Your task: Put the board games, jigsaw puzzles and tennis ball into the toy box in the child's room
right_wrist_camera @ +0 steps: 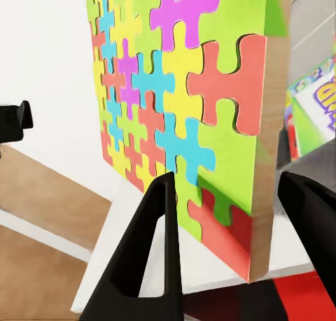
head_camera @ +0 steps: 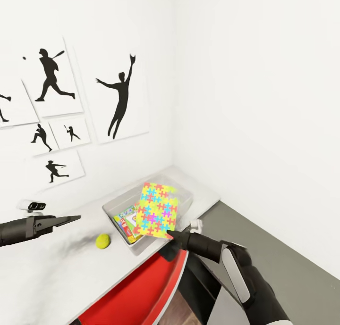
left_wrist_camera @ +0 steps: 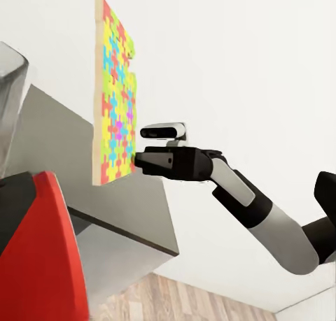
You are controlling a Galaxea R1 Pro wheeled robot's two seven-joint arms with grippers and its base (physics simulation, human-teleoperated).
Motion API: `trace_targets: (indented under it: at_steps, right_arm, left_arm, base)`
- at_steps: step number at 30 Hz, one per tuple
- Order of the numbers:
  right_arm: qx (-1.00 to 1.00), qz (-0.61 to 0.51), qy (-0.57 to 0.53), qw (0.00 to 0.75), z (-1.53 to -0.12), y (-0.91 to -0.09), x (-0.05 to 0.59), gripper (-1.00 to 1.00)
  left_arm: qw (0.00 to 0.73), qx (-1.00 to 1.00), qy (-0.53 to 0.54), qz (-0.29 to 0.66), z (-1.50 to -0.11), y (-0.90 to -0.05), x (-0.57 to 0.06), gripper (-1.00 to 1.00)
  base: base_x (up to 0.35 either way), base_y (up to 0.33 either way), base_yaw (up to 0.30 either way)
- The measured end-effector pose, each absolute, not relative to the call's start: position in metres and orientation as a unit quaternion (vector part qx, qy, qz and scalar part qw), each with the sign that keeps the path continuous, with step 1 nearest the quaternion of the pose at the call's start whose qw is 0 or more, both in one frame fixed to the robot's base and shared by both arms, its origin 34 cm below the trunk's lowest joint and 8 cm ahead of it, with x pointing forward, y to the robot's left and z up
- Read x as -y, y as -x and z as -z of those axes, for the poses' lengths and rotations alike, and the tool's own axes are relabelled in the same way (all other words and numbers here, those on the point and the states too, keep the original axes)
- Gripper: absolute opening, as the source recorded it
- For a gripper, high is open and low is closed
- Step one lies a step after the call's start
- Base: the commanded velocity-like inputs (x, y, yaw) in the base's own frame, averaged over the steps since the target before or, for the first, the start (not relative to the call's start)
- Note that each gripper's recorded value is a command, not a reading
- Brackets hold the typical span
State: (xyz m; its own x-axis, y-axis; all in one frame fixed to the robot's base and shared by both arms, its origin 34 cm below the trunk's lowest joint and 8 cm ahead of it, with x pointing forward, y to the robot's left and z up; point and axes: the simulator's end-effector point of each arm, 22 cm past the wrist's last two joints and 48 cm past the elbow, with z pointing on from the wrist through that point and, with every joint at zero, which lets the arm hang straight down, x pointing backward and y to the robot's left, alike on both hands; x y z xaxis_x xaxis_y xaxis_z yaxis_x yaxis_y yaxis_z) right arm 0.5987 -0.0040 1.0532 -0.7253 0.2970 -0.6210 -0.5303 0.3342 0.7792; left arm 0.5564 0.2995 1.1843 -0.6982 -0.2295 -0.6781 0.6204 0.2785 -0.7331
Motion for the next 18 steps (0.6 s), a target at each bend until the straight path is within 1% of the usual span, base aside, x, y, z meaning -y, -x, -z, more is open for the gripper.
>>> trace_targets:
  at_steps: [2, 5, 10, 18]
  right_arm:
    - [-0.733, -0.571, 0.079, 0.362, -1.0527, -0.599, 0.0042, -1.0]
    - [-0.734, -0.57, 0.079, 0.362, -1.0523, -0.5994, 0.0044, -1.0]
    - [-0.733, -0.57, 0.079, 0.362, -1.0526, -0.5993, 0.0044, -1.0]
    - [-0.734, -0.57, 0.078, 0.362, -1.0523, -0.5995, 0.0046, -1.0]
  left_arm:
    - [0.363, -0.712, -0.137, 0.585, -1.1842, -0.5564, -0.2992, 1.0]
    - [0.363, -0.712, -0.137, 0.585, -1.1841, -0.5567, -0.2989, 1.0]
    - [0.364, -0.712, -0.138, 0.585, -1.1841, -0.5566, -0.2989, 1.0]
    - [0.363, -0.712, -0.137, 0.585, -1.1836, -0.5567, -0.2988, 1.0]
  base:
    - [0.132, 0.124, 0.229]
    - [0.05, 0.046, 0.086]
    - [0.082, 0.124, 0.02]
    - [0.062, 0.071, 0.001]
